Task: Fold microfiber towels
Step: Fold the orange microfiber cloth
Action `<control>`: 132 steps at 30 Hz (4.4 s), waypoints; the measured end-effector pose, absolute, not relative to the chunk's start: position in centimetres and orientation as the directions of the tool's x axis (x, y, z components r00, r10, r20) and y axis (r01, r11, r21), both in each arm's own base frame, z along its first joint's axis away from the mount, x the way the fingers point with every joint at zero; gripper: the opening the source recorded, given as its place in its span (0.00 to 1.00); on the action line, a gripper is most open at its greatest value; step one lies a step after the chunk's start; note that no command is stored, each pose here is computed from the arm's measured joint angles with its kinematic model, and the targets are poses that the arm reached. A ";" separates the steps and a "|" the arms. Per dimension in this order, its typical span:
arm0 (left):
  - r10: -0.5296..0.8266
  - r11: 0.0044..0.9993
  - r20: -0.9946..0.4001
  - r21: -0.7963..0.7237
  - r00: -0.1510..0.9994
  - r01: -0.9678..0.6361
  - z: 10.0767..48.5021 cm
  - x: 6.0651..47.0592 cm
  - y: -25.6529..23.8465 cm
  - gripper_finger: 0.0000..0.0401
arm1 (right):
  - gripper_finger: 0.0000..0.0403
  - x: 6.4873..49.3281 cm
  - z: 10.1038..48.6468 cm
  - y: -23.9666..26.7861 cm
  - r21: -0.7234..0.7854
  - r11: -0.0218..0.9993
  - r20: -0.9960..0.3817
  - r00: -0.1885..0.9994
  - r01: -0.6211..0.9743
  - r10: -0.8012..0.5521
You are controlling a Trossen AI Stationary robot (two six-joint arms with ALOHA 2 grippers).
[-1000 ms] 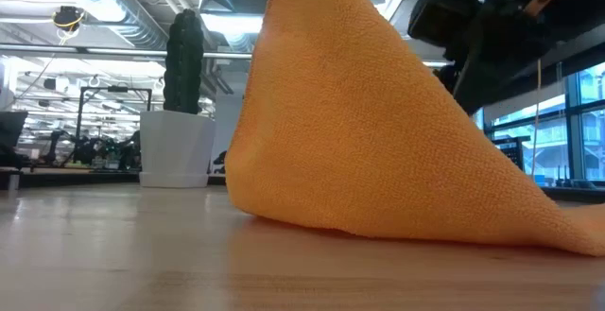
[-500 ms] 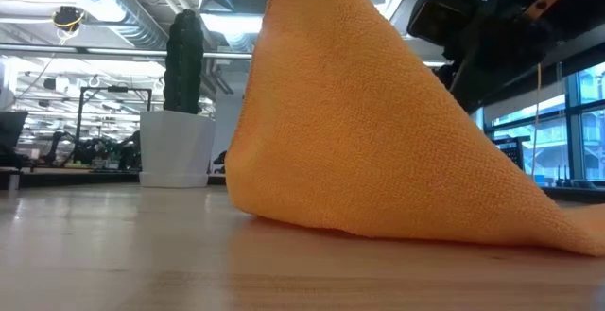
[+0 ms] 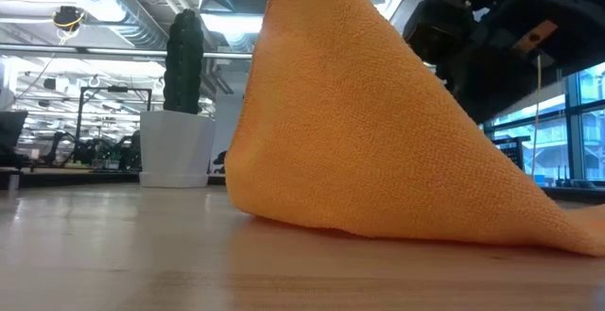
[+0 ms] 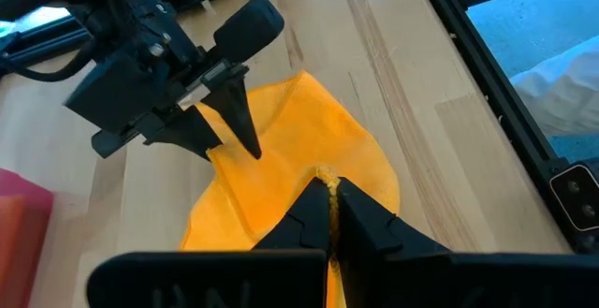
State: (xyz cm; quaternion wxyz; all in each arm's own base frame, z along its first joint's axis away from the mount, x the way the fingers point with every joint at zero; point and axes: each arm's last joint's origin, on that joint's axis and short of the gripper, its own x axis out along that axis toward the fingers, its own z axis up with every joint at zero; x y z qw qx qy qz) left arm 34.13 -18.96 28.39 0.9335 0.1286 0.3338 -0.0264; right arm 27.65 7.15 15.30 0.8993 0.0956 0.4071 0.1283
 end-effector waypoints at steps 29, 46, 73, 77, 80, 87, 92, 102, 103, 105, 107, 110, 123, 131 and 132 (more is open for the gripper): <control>0.353 0.916 -0.464 0.349 0.812 -0.199 32.3 34.7 -13.7 0.00 | 0.00 16.5 32.0 5.6 -0.012 1.000 -0.435 0.900 0.029 -0.031; 0.647 0.709 -0.215 0.522 0.731 -0.474 43.0 31.3 -4.7 0.00 | 0.00 11.9 42.6 2.7 -0.173 0.964 -0.199 0.951 0.203 -0.236; 0.356 0.880 -0.645 0.474 0.676 -0.010 21.2 32.1 -27.5 0.00 | 0.00 14.8 20.8 16.5 0.126 0.952 -0.524 0.796 -0.278 0.302; 0.338 0.899 -0.665 0.437 0.666 -0.019 18.4 31.9 -29.2 0.00 | 0.00 14.6 18.4 18.8 0.114 0.938 -0.560 0.759 -0.327 0.332; 0.352 0.898 -0.646 0.438 0.677 -0.049 18.1 31.4 -29.7 0.00 | 0.00 14.7 17.3 19.8 0.062 0.943 -0.595 0.747 -0.326 0.297; 0.507 0.817 -0.571 0.558 0.645 -0.147 19.8 30.9 -27.3 0.00 | 0.00 15.1 17.9 17.7 -0.126 0.991 -0.561 0.827 -0.048 -0.032; 0.596 0.772 -0.590 0.607 0.545 -0.187 19.9 32.1 -24.0 0.00 | 0.00 15.5 18.4 14.8 -0.203 0.968 -0.534 0.812 0.149 -0.237; 0.668 0.741 -0.650 0.626 0.362 -0.243 17.2 34.5 -17.6 0.00 | 0.00 17.0 15.5 10.0 -0.255 0.907 -0.582 0.696 0.335 -0.421; 0.669 0.741 -0.657 0.625 0.347 -0.244 16.7 34.5 -17.1 0.00 | 0.00 17.0 15.3 9.6 -0.262 0.901 -0.582 0.688 0.345 -0.433; 0.668 0.743 -0.670 0.618 0.322 -0.257 15.8 34.4 -16.4 0.00 | 0.00 17.2 14.9 9.1 -0.272 0.898 -0.582 0.684 0.346 -0.440; 0.675 0.738 -0.670 0.615 0.310 -0.277 15.4 34.0 -16.0 0.00 | 0.00 17.5 14.7 8.7 -0.263 0.901 -0.582 0.688 0.345 -0.434; 0.661 0.750 -0.670 0.586 0.339 -0.306 15.6 33.1 -16.2 0.00 | 0.00 18.1 14.9 8.5 -0.256 0.910 -0.569 0.710 0.327 -0.415; 0.641 0.765 -0.671 0.521 0.373 -0.378 14.1 30.4 -12.2 0.00 | 0.00 20.4 15.5 5.6 -0.223 0.905 -0.557 0.715 0.363 -0.423; 0.615 0.781 -0.691 0.467 0.380 -0.415 13.1 31.5 -9.8 0.00 | 0.00 20.9 15.3 3.5 -0.181 0.905 -0.608 0.679 0.386 -0.412; 0.615 0.780 -0.690 0.463 0.381 -0.421 13.1 31.6 -9.7 0.01 | 0.01 20.9 15.3 3.3 -0.185 0.902 -0.610 0.675 0.389 -0.416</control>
